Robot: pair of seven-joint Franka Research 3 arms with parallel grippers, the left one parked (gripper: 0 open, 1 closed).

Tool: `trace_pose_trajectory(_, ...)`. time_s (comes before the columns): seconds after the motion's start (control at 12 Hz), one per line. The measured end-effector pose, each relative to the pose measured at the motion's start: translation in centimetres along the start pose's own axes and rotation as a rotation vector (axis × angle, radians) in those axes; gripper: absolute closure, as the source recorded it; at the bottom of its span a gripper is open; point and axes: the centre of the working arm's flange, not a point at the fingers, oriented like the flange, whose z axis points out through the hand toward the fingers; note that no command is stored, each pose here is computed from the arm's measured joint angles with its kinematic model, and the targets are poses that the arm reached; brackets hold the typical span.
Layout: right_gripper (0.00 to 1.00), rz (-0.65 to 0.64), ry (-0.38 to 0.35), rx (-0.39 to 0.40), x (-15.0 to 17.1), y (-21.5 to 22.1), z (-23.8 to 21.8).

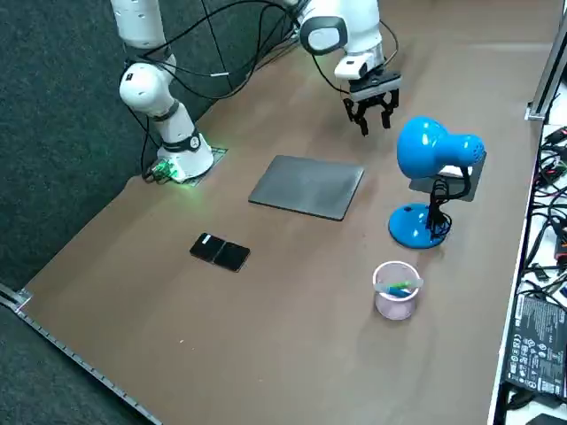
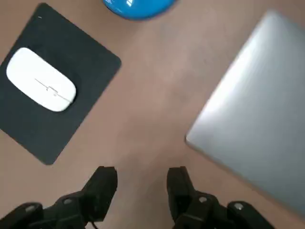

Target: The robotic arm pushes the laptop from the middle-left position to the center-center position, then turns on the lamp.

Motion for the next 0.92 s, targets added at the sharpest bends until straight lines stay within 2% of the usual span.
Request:
trace_pose_trajectory(0.08, 0.32, -0.06, 0.014, -0.004, 0.7, -0.2, 0.3)
trace_pose_trajectory(0.17, 0.39, -0.116, 0.038, -0.013, 1.6, -0.4, 0.7)
trace_pose_trajectory(0.25, 0.5, -0.161, 0.07, -0.024, 2.6, -0.6, 1.1)
trace_pose_trajectory(0.42, 0.54, -0.225, 0.134, -0.046, 5.0, -1.1, 1.8)
trace_pose_trajectory(0.5, 0.8, -0.268, 0.183, -0.072, 6.7, -1.6, 3.0)
trace_pose_trajectory(0.67, 0.85, -0.309, 0.221, -0.102, 7.9, -1.9, 4.7)
trace_pose_trajectory(0.75, 0.95, -0.331, 0.244, -0.114, 8.6, -2.0, 5.4)
trace_pose_trajectory(0.92, 0.97, -0.367, 0.284, -0.12, 10.0, -2.1, 6.5)
